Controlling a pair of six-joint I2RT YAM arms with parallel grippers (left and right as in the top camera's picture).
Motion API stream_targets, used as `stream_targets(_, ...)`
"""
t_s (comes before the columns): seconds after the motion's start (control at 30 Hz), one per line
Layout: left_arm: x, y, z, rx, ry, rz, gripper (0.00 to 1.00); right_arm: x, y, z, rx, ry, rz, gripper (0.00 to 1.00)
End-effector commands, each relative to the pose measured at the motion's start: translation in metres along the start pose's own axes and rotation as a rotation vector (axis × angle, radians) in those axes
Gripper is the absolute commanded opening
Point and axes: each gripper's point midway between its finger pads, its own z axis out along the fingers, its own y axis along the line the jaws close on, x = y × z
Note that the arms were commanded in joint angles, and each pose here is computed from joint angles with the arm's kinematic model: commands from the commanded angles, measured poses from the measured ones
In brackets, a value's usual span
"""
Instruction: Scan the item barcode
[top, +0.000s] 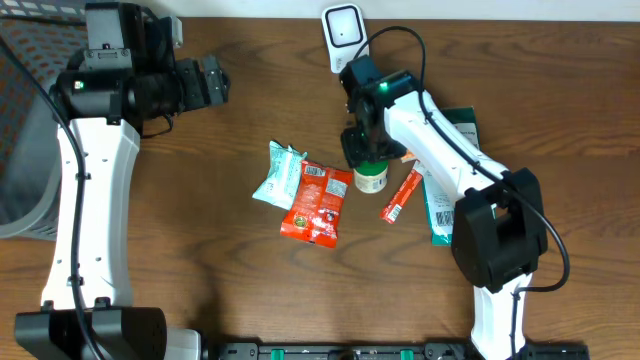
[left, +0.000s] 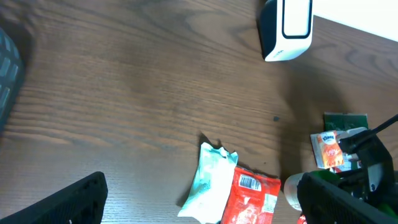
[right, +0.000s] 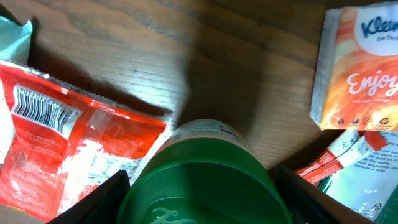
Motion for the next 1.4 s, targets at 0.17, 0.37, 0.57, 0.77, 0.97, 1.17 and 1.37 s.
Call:
stream_targets(0.17,-0.001,-0.002,-0.001,0.012,-0.001,0.010,0.97,0.015,0.005,-0.008,0.019,0.033,-0.012,0.88)
stream_targets(0.37,-0.001,-0.002,-0.001,0.012,-0.001,0.010,0.97,0.014,0.003,-0.012,0.025,0.029,-0.010,0.84)
stream_targets(0.57,-0.001,-0.002,-0.001,0.012,-0.001,0.010,0.97,0.012,-0.002,-0.045,0.013,-0.015,0.037,0.86)
stream_targets(0.77,-0.001,-0.002,-0.001,0.012,-0.001,0.010,0.97,0.018,-0.004,-0.077,-0.010,-0.064,0.068,0.99)
stream_targets(0.97,-0.001,-0.002,-0.001,0.012,-0.001,0.010,0.97,0.021,-0.005,-0.074,-0.006,-0.051,0.067,0.99)
stream_targets(1.17,-0.001,-0.002,-0.001,0.012,-0.001,0.010,0.97,0.021,-0.002,-0.049,0.007,-0.008,0.087,0.94)
stream_targets(1.37,-0.001,-0.002,-0.001,0.012,-0.001,0.010,0.97,0.024,0.004,-0.025,0.027,0.044,0.067,0.94)
